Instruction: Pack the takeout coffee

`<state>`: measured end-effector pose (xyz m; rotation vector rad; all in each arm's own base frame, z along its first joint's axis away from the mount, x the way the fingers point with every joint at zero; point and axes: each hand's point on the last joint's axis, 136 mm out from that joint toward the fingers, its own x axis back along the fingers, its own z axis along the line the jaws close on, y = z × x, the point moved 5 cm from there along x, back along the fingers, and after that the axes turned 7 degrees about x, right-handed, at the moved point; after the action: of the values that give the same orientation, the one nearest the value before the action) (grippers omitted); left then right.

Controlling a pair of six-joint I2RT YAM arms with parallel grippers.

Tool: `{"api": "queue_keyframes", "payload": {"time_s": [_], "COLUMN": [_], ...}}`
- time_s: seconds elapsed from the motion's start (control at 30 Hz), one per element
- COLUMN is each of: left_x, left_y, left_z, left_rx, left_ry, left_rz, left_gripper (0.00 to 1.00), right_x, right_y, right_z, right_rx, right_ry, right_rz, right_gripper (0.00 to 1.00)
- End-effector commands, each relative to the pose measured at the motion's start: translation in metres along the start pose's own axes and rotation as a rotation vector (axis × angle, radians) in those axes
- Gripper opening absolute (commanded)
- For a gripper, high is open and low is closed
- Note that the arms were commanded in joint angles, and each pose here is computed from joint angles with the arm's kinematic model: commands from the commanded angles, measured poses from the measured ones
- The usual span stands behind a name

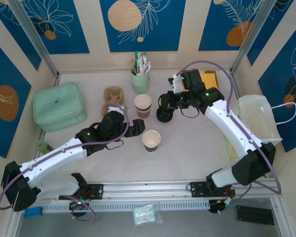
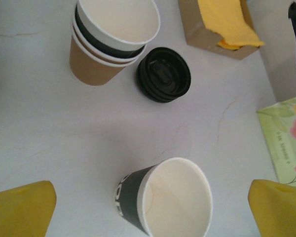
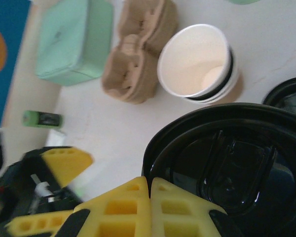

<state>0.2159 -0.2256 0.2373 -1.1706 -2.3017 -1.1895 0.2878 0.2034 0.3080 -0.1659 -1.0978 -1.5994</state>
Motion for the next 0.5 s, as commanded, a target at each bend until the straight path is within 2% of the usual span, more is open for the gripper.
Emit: {"api": "queue_keyframes", "payload": {"time_s": [0.0,0.3,0.47], "left_x": [0.009,0.018,0.022], "left_y": [0.014,0.041,0.059], "left_z": [-0.027,-0.048,-0.056], "left_rx": [0.065,0.144,0.197], "left_ry": [-0.117,-0.226,-0.304], "left_rz": [-0.043,-0.118,-0.096], "left_gripper": [0.99,0.99,0.99], "right_x": [0.015,0.033,0.038], "right_y": [-0.002,-0.005,-0.002], "right_z": [0.025,0.05,0.059], "right_rx": [-0.034,-0.068,-0.074], "right_ry": [0.163,0.356,0.453], "right_rz": [-0.017,-0.037,-0.053], "right_gripper": [0.0,0.0,0.0]}}
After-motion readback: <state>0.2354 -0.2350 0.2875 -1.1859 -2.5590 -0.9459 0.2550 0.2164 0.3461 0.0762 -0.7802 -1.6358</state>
